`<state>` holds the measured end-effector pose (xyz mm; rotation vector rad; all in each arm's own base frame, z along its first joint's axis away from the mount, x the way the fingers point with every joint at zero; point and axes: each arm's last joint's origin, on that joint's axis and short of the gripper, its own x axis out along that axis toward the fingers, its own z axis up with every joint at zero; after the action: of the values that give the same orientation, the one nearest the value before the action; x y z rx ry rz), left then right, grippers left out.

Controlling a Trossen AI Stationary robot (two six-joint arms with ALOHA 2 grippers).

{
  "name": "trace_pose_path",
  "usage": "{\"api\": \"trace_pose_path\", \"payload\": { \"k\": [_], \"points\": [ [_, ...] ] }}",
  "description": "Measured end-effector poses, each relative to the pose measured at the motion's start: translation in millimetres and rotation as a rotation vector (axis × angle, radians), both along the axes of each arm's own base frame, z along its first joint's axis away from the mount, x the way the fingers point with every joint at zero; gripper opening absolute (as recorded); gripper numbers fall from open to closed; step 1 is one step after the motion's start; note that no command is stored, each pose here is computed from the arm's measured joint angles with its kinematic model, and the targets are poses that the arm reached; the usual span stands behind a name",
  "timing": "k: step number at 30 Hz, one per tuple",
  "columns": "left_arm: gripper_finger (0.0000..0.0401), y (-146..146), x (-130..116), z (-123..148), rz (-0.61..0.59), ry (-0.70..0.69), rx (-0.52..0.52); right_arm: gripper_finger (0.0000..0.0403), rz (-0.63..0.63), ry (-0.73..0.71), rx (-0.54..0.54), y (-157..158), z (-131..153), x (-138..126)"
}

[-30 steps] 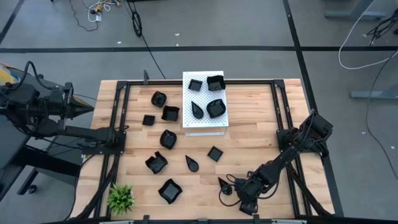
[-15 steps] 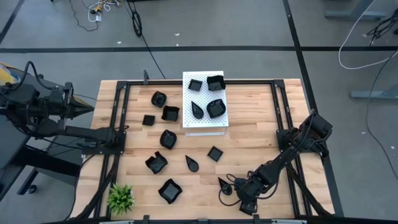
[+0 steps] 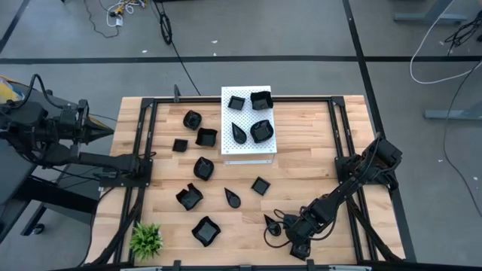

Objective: Pick & Place Mini shaped plates
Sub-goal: Stack the square plate on top of the square plate on the shelf

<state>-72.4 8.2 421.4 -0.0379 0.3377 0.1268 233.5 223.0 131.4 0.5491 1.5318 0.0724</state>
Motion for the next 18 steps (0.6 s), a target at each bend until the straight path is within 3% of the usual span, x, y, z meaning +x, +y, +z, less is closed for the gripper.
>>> {"api": "trace_pose_path", "payload": {
  "k": [9, 18],
  "points": [
    [0.0003, 0.0, -0.1, 0.1, 0.0, -0.001, 0.0, 0.0079, 0.005, 0.005, 0.0, -0.1, -1.0, -0.4],
    [0.0003, 0.0, -0.2, 0.0, 0.0, -0.001, 0.0, 0.0048, 0.011, 0.003, 0.018, 1.3, -1.2, 0.0]
  ]
}}
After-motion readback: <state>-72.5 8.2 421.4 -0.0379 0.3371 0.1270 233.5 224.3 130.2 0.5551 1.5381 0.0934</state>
